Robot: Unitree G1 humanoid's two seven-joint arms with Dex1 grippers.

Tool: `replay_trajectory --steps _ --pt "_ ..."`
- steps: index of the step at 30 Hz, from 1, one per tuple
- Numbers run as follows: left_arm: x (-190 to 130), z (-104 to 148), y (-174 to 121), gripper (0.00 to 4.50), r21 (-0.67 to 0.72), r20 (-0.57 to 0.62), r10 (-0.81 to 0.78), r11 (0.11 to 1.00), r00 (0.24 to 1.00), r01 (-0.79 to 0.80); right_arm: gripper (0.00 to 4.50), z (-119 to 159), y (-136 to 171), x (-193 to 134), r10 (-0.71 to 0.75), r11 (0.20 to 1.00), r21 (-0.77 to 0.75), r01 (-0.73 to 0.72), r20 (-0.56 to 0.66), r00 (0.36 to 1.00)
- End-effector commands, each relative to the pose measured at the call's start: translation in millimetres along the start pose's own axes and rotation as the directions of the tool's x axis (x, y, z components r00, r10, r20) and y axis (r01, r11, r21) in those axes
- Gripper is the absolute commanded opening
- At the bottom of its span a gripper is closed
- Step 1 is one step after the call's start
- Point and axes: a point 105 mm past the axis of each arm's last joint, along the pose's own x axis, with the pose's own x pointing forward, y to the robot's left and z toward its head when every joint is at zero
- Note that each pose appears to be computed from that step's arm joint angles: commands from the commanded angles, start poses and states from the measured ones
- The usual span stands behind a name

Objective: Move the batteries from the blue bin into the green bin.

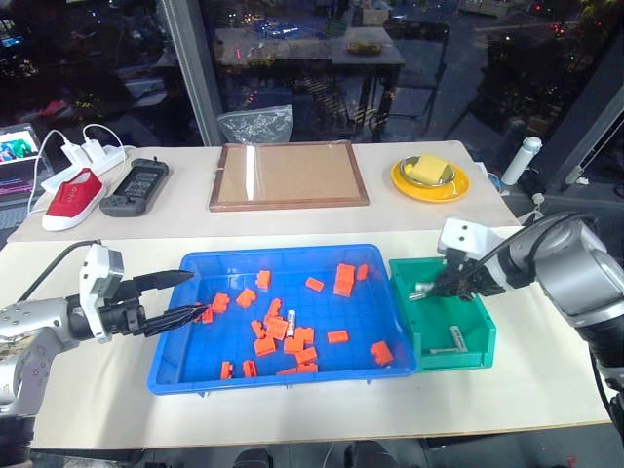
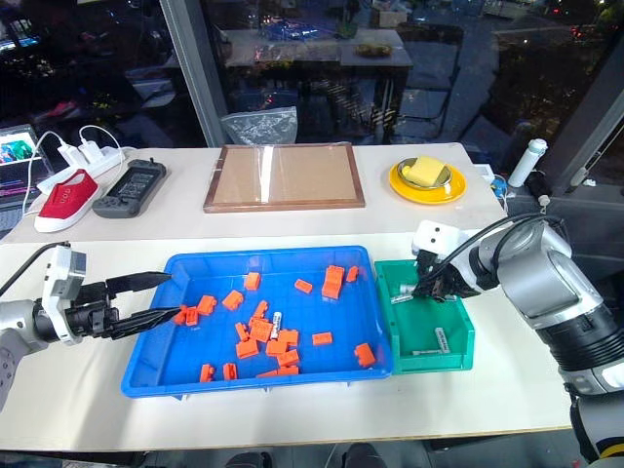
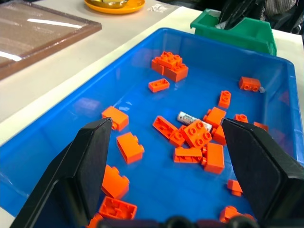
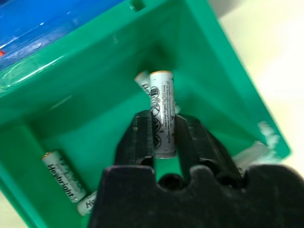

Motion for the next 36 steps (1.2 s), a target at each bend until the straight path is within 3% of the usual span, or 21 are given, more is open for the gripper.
replay_trajectory --steps 1,2,7,10,14,21,30,36 --pt "-5 11 -7 3.95 0.031 -0.007 -0.009 0.999 1.000 0.009 2.82 8 -11 -17 -0.060 0.997 -0.041 0.061 0.017 0.998" --pt "-7 11 -9 3.95 0.029 -0.008 -0.008 1.000 1.000 0.009 3.14 11 -14 -22 -0.069 0.996 -0.052 0.071 0.033 0.997" --pt "-10 11 -7 3.95 0.039 -0.017 0.037 0.999 0.999 -0.036 3.14 67 -14 -42 -0.043 0.989 -0.124 0.076 0.252 0.967" --pt "-10 13 -7 3.95 0.036 -0.010 0.049 0.998 0.999 -0.048 3.14 112 15 -39 0.101 0.967 -0.256 -0.003 0.370 0.923" --pt "-9 13 -8 3.95 0.035 -0.009 0.053 0.998 0.999 -0.052 3.14 139 46 -17 0.240 0.926 -0.367 -0.092 0.382 0.892" --pt "-11 12 -9 3.95 0.038 -0.016 0.066 0.997 0.998 -0.065 3.14 163 86 55 0.331 0.866 -0.474 -0.160 0.304 0.894" --pt "-12 11 -12 3.95 0.033 -0.025 0.074 0.997 0.997 -0.073 3.14 171 118 96 0.389 0.836 -0.503 -0.218 0.264 0.883" --pt "-11 12 -13 3.95 0.038 -0.022 0.080 0.996 0.997 -0.079 3.14 172 122 107 0.398 0.835 -0.495 -0.239 0.245 0.884"
